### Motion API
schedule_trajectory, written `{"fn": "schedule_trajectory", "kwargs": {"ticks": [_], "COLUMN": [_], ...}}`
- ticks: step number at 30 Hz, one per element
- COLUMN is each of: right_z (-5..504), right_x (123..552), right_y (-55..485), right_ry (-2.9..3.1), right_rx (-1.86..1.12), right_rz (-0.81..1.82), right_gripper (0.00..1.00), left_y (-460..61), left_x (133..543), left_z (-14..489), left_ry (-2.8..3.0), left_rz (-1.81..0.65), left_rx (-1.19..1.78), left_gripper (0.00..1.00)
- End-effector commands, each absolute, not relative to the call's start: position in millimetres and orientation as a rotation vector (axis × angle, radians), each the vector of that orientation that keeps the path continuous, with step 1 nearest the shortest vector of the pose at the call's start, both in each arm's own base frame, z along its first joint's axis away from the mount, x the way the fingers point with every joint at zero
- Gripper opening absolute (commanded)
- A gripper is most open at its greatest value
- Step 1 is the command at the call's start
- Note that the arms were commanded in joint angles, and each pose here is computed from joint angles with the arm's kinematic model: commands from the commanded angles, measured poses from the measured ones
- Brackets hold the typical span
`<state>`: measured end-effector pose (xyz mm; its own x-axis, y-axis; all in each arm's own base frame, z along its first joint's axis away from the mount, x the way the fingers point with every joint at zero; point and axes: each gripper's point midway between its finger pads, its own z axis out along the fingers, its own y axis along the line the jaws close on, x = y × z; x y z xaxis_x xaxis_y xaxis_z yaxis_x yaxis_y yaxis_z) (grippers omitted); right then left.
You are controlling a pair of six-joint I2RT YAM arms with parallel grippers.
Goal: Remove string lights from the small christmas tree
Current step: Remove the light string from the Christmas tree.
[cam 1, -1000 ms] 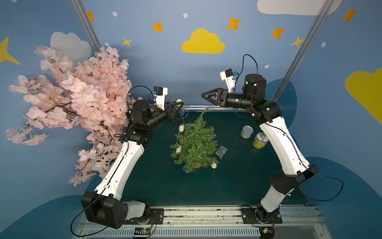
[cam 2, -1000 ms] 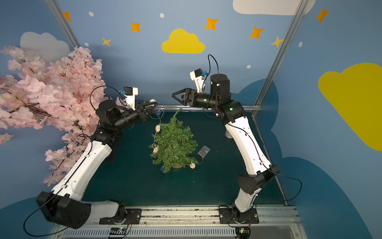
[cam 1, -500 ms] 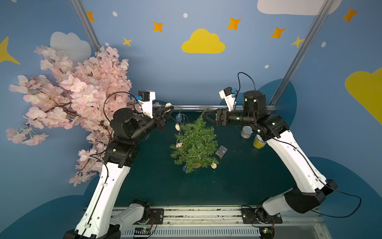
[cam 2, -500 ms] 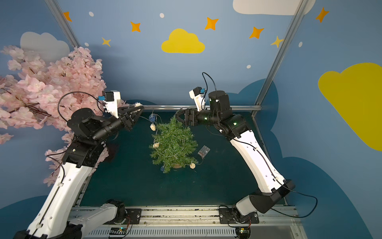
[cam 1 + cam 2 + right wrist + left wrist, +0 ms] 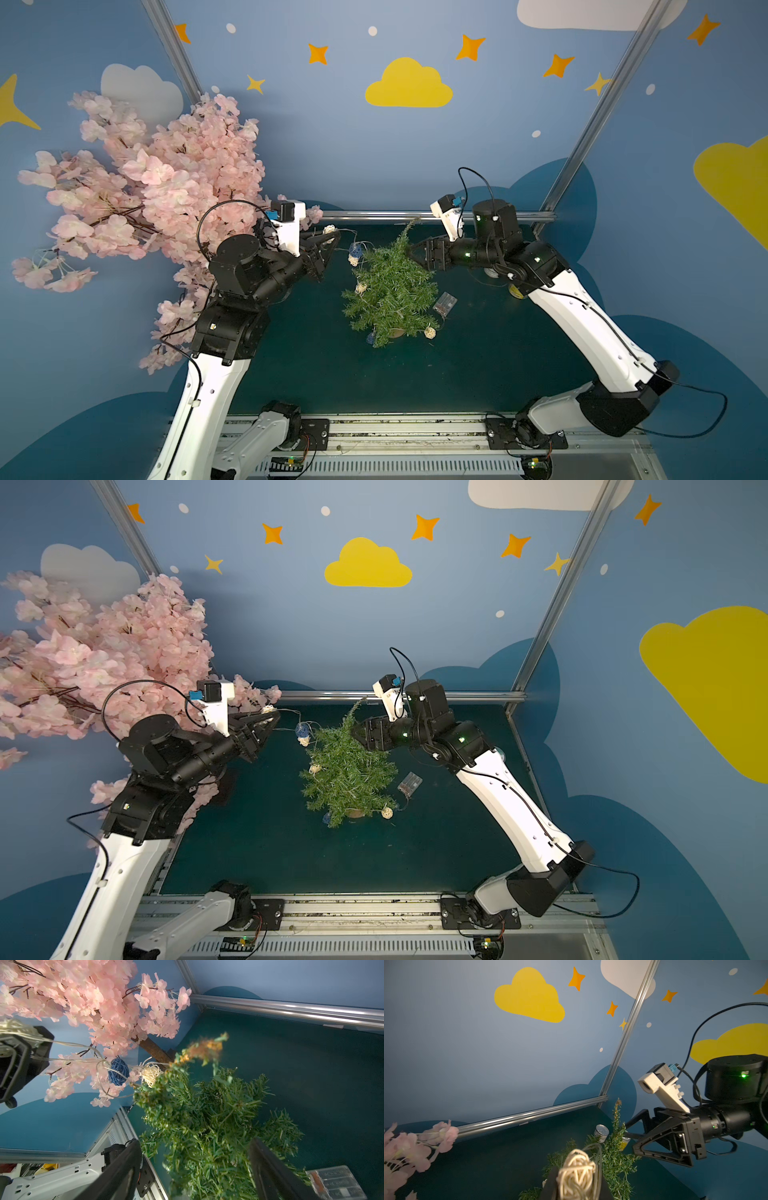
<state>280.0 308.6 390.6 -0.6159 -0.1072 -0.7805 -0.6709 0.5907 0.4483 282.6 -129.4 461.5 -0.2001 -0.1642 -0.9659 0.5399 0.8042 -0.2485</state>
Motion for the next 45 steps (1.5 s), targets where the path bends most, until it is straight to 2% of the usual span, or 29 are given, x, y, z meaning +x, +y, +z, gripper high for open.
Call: {"fn": "schedule_trajectory", "kwargs": {"ticks": [1, 10, 17, 24, 31, 40, 45], "right_z": [392.8, 379.8, 377.1, 372.0, 369.1, 359.8, 358.1], "right_x": [271.0, 258.5, 255.0, 253.8, 249.0, 238.6, 234.8], "right_y": [307.8, 306.2, 300.9, 296.7, 295.9, 286.0, 280.2], "right_ry": [2.07, 2.105, 2.113, 2.113, 2.112, 2.123, 2.123], "right_rx": [-0.631, -0.646, -0.641, -0.635, -0.62, -0.599, -0.591], "right_rz": [0.976, 0.93, 0.914, 0.9, 0.931, 0.935, 0.923], "right_gripper": [0.82, 0.82, 0.82, 0.82, 0.82, 0.82, 0.82], "left_y": [-125.9, -137.3, -128.5, -101.4, -102.1, -86.3, -90.5], "left_x": [304.9, 376.4, 416.0, 366.0, 317.9, 294.4, 270.7], "left_z": [446.5, 473.5, 452.4, 442.5, 434.5, 402.6, 411.6], "left_ry": [1.7, 1.632, 1.691, 1.712, 1.85, 1.952, 1.942], "left_rz": [-0.579, -0.552, -0.447, -0.314, -0.347, -0.286, -0.354], "left_rx": [0.292, 0.28, 0.22, 0.216, 0.292, 0.253, 0.252], "left_gripper": [0.16, 0.16, 0.13, 0.13, 0.14, 0.14, 0.14]}}
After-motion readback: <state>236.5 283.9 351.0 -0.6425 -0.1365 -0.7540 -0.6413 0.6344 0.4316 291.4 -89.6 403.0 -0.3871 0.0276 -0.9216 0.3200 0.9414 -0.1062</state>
